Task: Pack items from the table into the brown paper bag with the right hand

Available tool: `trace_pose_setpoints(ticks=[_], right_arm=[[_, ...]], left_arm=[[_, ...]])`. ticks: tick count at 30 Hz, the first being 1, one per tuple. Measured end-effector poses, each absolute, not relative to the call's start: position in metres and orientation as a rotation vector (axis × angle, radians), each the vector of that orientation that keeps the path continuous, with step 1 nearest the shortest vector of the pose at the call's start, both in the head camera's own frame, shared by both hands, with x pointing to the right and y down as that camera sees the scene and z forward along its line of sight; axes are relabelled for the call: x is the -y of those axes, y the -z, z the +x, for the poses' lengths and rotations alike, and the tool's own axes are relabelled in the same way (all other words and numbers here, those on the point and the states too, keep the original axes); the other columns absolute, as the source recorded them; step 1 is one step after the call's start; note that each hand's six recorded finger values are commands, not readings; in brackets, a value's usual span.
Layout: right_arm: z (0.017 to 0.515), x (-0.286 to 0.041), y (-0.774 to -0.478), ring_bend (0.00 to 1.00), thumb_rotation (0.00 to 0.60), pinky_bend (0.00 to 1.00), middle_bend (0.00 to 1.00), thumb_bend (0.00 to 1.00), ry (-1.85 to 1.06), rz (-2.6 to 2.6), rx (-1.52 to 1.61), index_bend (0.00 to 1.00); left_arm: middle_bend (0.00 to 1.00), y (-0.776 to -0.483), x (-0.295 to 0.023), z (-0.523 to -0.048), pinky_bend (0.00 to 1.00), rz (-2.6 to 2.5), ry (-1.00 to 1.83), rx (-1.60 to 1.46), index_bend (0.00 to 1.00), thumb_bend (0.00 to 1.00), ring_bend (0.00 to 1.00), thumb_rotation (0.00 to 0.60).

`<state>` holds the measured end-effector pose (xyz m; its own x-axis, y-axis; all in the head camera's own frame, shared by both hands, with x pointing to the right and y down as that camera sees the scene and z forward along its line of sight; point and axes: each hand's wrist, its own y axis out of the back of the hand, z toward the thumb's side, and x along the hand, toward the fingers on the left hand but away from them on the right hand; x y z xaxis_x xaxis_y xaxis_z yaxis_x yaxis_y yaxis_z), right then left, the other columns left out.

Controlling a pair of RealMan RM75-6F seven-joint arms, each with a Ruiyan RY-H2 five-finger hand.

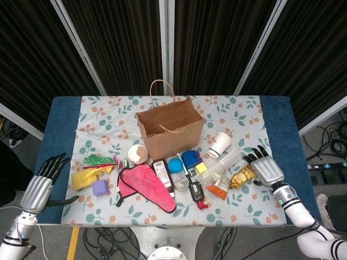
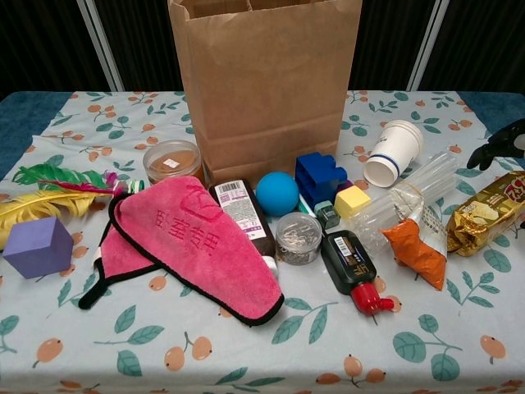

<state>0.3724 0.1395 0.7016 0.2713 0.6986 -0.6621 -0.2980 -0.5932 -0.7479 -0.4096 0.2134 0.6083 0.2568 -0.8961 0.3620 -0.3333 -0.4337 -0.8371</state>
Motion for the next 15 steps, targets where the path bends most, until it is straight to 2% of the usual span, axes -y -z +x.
trace_pose_setpoints(ticks=[8, 11, 15], right_arm=[[0.368, -0.147, -0.717, 0.12, 0.600, 0.03, 0.31, 0.00, -1.475, -1.674, 0.286, 0.30], [0.367, -0.147, -0.716, 0.18, 0.600, 0.06, 0.33, 0.01, -1.463, -1.668, 0.288, 0.37], [0.367, -0.149, -0.714, 0.27, 0.600, 0.14, 0.41, 0.09, -1.452, -1.651, 0.291, 0.50]], left_arm=[[0.07, -0.611, -0.212, -0.407, 0.07, -1.913, 1.146, -1.125, 0.06, 0.00, 0.03, 0.438], [0.07, -0.611, -0.211, -0.407, 0.07, -1.912, 1.146, -1.125, 0.06, 0.00, 0.03, 0.443], [0.07, -0.612, -0.213, -0.407, 0.07, -1.911, 1.149, -1.119, 0.06, 0.00, 0.03, 0.441]])
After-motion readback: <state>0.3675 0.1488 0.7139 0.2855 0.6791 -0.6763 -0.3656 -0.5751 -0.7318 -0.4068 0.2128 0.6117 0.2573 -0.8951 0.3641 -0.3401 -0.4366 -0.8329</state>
